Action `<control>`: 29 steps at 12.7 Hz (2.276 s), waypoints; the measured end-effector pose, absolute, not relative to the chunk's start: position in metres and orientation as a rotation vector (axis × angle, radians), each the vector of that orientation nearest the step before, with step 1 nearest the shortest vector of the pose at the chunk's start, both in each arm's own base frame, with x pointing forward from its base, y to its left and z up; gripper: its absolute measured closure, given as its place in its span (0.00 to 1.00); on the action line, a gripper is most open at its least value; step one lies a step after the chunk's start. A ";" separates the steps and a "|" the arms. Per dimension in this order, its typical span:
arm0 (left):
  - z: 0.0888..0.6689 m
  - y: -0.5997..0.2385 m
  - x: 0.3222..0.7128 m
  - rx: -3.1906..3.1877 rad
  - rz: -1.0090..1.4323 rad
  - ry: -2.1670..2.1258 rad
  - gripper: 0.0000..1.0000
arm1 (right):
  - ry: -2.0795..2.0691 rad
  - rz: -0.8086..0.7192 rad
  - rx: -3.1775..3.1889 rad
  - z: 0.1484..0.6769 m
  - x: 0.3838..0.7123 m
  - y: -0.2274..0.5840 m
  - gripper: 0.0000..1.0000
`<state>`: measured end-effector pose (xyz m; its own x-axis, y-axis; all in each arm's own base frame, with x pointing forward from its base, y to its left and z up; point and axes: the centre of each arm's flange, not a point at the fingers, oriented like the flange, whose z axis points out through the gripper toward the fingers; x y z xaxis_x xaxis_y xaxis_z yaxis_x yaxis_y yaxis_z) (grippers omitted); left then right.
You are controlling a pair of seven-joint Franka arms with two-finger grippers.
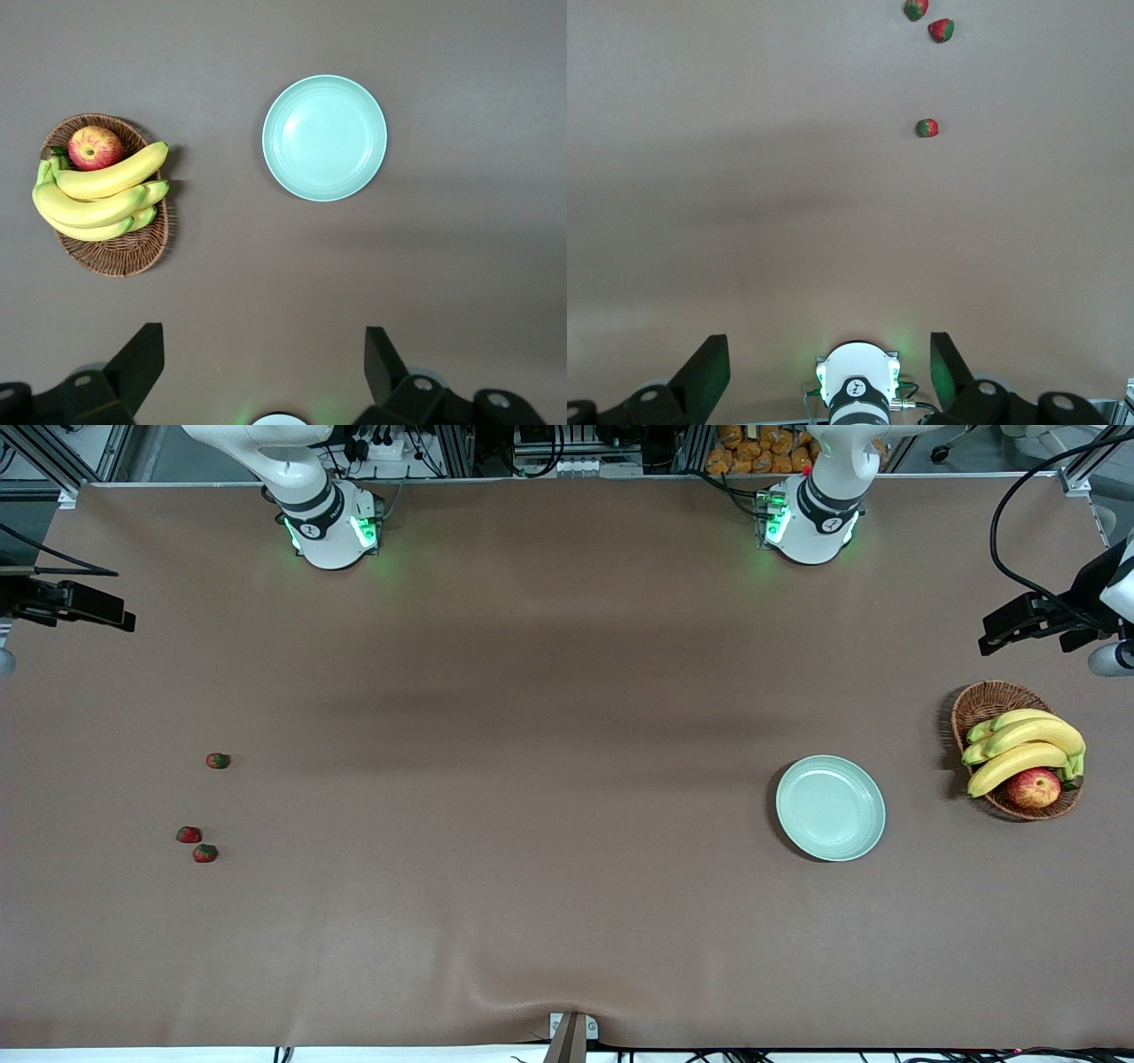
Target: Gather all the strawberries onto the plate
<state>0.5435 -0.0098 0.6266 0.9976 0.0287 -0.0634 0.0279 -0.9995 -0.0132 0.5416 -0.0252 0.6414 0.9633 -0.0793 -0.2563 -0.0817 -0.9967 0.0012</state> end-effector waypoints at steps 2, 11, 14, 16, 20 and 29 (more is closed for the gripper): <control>0.627 -0.010 0.544 -3.127 0.099 -0.044 0.00 | 0.127 0.403 -3.104 0.642 0.542 -0.025 0.00; 0.631 -0.009 0.544 -3.128 0.085 -0.046 0.00 | 0.128 0.402 -3.104 0.642 0.542 -0.026 0.00; 0.631 -0.009 0.544 -3.128 0.085 -0.046 0.00 | 0.129 0.402 -3.104 0.642 0.542 -0.026 0.00; 0.631 -0.009 0.544 -3.128 0.085 -0.046 0.00 | 0.130 0.401 -3.104 0.642 0.542 -0.026 0.00; 0.630 -0.009 0.544 -3.128 0.088 -0.046 0.00 | 0.132 0.400 -3.104 0.642 0.542 -0.027 0.00; 0.629 -0.009 0.545 -3.128 0.091 -0.045 0.00 | 0.137 0.385 -3.106 0.642 0.544 -0.029 0.00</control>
<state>0.5448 -0.0093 0.6289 0.9979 0.0293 -0.0577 0.0286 -0.9995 -0.0126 0.5437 -0.0285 0.6415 0.9660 -0.0859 -0.2438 -0.0880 -0.9961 0.0024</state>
